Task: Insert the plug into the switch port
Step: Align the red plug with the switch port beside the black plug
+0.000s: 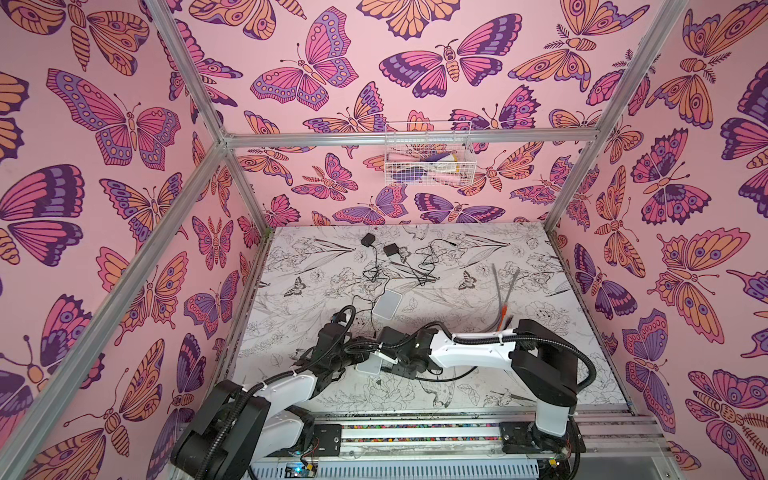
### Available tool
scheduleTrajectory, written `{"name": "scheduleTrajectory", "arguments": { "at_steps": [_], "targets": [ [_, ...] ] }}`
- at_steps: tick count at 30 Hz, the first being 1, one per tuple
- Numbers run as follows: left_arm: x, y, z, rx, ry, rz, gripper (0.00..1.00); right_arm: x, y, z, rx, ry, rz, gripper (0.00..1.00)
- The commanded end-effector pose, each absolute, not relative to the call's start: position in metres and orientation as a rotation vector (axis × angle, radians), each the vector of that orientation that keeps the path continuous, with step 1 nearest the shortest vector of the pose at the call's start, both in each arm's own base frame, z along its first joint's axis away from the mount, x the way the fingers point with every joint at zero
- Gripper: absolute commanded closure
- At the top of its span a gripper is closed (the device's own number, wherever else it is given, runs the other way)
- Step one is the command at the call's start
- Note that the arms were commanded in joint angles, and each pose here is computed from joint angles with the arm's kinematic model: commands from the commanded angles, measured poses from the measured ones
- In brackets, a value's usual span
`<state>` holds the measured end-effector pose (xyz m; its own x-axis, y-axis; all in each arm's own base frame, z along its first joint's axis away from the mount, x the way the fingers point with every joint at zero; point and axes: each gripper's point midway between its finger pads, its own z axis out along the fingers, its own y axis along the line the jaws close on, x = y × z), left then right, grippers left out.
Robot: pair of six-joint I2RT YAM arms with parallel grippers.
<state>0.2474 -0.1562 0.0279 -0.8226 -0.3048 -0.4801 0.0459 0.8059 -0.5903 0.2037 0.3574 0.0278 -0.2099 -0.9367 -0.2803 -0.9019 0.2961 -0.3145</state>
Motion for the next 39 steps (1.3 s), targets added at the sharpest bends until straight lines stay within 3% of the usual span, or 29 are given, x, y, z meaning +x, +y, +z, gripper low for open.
{"name": "scheduleTrajectory", "arguments": {
  "at_steps": [1, 39],
  "targets": [
    [0.231, -0.159, 0.012, -0.158, 2.508, -0.797, 0.57, 0.212, 0.384, 0.045, -1.557, 2.092, -0.045, 1.0],
    [0.235, -0.156, 0.014, -0.122, 2.497, -0.756, 0.57, 0.202, 0.376, 0.046, -1.547, 2.004, 0.013, 1.0]
  ]
}}
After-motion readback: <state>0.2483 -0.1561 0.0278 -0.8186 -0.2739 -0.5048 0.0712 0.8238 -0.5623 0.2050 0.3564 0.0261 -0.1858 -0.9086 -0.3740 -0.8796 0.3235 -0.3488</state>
